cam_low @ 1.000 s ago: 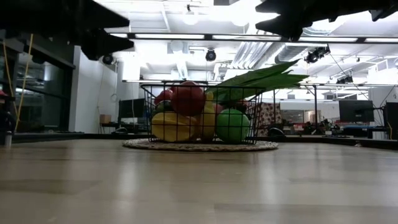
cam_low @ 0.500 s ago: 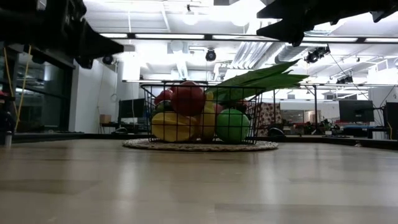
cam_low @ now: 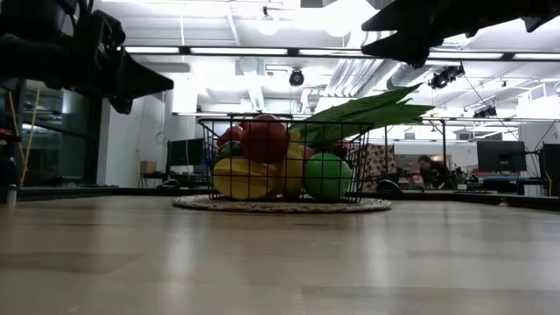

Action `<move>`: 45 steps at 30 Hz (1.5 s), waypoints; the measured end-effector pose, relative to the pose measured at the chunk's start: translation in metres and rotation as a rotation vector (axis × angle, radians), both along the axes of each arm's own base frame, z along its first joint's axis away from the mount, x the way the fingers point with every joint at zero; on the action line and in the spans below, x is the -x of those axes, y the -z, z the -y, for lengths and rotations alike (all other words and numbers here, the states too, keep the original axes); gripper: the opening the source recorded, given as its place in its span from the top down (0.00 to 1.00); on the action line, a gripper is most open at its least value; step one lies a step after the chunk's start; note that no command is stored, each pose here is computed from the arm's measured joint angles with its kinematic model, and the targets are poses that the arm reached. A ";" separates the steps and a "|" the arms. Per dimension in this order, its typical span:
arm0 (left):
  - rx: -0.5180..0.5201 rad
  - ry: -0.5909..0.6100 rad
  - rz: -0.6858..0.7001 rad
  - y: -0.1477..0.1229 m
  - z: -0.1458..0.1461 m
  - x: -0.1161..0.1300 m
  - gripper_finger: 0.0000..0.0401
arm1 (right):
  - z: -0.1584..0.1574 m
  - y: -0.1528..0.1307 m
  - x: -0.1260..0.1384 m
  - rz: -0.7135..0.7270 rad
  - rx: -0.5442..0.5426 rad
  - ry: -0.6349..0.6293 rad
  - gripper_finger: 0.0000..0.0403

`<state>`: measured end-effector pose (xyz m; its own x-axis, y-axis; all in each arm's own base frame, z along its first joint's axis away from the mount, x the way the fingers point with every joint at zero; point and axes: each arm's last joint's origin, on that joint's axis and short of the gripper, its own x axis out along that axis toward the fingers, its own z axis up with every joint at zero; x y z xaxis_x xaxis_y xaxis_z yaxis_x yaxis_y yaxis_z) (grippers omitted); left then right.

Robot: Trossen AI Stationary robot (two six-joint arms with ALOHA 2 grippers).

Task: Build produce basket
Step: Return to Home Position

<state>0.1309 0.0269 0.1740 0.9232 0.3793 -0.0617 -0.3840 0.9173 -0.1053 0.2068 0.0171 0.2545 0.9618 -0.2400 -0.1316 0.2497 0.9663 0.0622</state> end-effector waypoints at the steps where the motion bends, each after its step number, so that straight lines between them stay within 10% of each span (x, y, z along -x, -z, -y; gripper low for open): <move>1: 0.002 0.002 0.010 -0.001 0.000 0.001 1.00 | 0.000 0.001 0.000 -0.008 0.000 0.000 0.28; 45: -0.008 0.107 0.114 0.002 0.020 0.034 1.00 | 0.002 0.001 0.002 -0.003 -0.053 0.042 0.35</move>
